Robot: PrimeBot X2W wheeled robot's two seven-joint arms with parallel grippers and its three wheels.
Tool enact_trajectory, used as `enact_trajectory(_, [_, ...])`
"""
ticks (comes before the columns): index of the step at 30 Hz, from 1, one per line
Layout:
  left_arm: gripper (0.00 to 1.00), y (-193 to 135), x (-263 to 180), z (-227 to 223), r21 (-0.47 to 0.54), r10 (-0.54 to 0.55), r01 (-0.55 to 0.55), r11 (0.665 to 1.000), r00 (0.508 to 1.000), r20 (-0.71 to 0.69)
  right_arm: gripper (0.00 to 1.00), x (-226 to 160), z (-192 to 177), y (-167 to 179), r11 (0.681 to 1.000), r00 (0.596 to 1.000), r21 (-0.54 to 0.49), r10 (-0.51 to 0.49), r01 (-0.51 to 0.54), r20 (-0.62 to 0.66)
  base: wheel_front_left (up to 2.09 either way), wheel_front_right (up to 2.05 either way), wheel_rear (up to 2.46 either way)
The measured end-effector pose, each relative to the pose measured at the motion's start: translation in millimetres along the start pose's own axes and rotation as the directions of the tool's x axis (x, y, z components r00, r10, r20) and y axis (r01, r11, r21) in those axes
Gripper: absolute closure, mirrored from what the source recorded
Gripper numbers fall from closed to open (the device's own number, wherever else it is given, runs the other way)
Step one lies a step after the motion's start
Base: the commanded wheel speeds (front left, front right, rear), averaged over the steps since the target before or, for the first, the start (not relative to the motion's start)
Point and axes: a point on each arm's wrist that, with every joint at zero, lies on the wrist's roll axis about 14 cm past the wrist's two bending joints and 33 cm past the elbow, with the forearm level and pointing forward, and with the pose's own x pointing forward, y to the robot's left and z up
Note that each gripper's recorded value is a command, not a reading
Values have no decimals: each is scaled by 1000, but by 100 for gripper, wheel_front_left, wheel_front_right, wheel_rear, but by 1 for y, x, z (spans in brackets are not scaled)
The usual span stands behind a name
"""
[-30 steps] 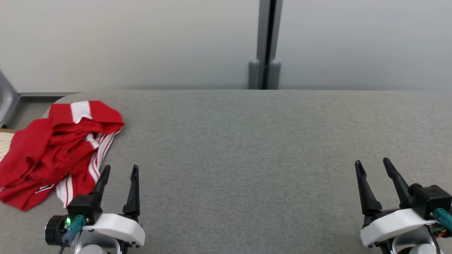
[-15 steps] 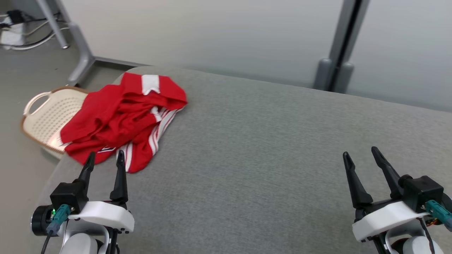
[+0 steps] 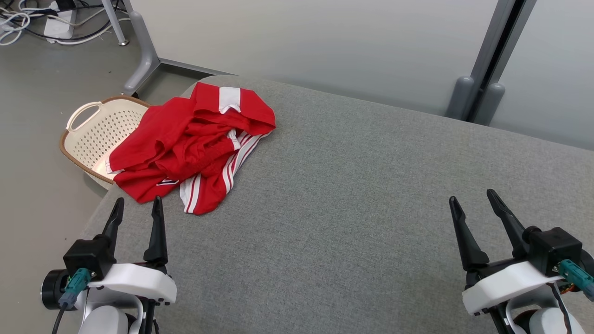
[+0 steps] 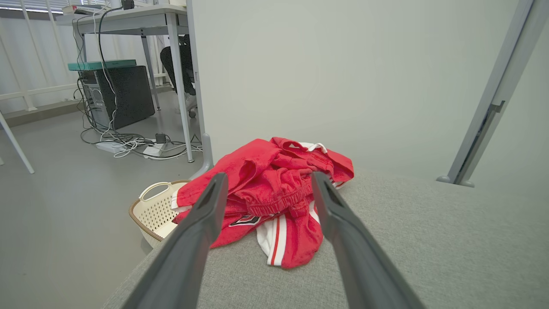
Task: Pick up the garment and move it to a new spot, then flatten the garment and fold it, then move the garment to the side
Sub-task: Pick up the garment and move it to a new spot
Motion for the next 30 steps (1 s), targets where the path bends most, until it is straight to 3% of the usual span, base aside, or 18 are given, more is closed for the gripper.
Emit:
enact_trajectory(12, [0, -3, 8, -2, -4, -4, 4, 1000, 1000, -7, 0, 3, 0, -5, 1000, 1000, 4, -8, 8, 2, 0, 0, 0])
enact_trajectory(18, [0, -19, 39, -3, -6, -37, 37, 999, 999, -23, 0, 16, 2, -18, 1000, 1000, 5, -13, 13, 12, 0, 0, 0])
enact_trajectory(23, [0, -33, 83, -20, -8, -59, 59, 998, 994, -90, 0, 34, 1, -37, 1000, 999, 4, -23, 23, 23, 0, 0, 0])
enact_trajectory(30, [0, -23, 128, -85, 32, -3, 14, 999, 944, -330, 0, 49, -25, -68, 998, 998, 30, -62, 62, -7, 0, 0, 0])
